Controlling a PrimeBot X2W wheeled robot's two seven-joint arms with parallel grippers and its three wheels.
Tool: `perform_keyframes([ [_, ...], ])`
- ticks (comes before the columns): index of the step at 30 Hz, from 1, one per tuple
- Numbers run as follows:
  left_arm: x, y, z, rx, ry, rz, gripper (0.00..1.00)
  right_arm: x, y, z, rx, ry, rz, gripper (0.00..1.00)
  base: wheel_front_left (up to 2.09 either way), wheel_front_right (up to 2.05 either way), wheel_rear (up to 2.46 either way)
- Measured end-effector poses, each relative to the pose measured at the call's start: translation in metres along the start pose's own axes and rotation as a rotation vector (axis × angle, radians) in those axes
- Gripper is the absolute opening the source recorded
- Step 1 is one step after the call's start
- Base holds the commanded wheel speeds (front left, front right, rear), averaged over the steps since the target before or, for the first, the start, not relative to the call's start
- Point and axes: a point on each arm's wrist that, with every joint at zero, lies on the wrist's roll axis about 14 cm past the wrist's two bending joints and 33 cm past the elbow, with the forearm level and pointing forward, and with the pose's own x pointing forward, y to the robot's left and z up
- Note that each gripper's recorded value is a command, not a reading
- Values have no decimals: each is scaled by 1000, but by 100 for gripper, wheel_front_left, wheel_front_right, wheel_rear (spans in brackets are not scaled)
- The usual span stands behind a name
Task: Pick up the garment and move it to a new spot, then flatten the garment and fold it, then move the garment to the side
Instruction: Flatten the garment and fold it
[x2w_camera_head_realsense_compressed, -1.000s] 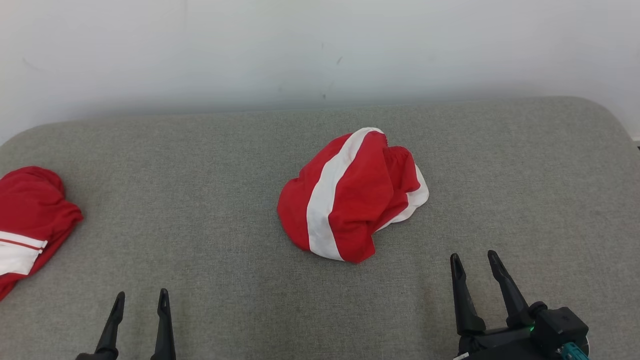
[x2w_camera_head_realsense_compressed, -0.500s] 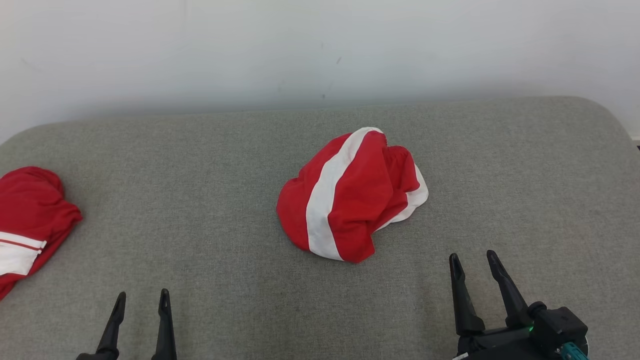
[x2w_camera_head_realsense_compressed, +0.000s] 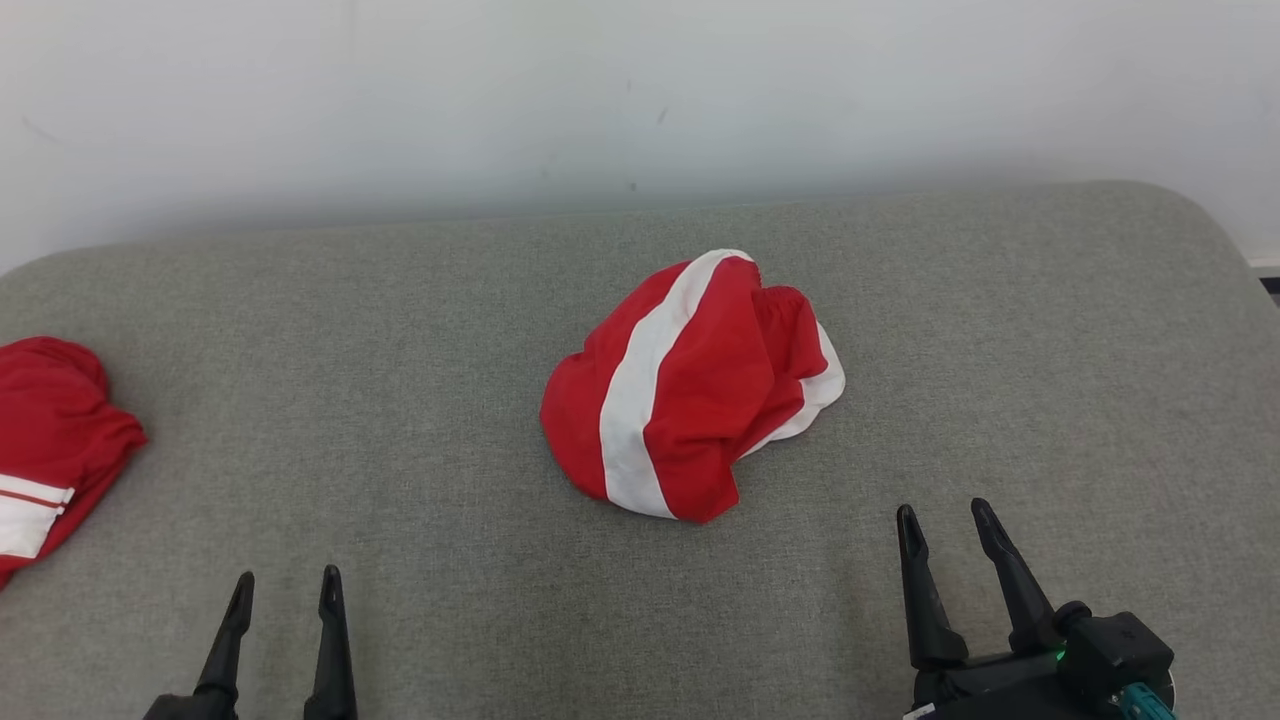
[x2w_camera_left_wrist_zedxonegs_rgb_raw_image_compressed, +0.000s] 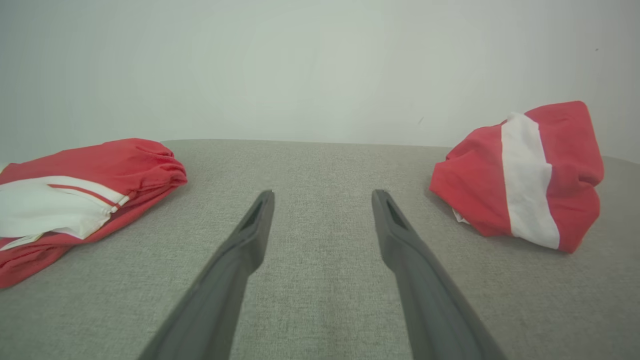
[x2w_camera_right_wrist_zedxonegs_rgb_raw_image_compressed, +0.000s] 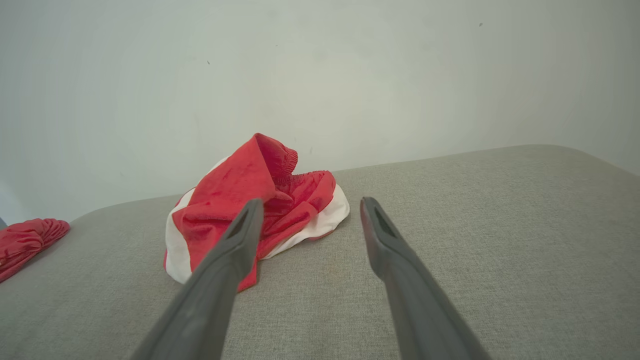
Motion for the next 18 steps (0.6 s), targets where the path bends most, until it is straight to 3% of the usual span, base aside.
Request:
perform_keyframes([
  [8, 28, -27, 15, -12, -52, -81, 100, 2, -6, 1, 0, -2, -17, 100, 0, 0, 0],
  [18, 71, -107, 16, -13, -65, -324, 100, 0, -32, 7, 14, -21, -100, 100, 0, 0, 0],
])
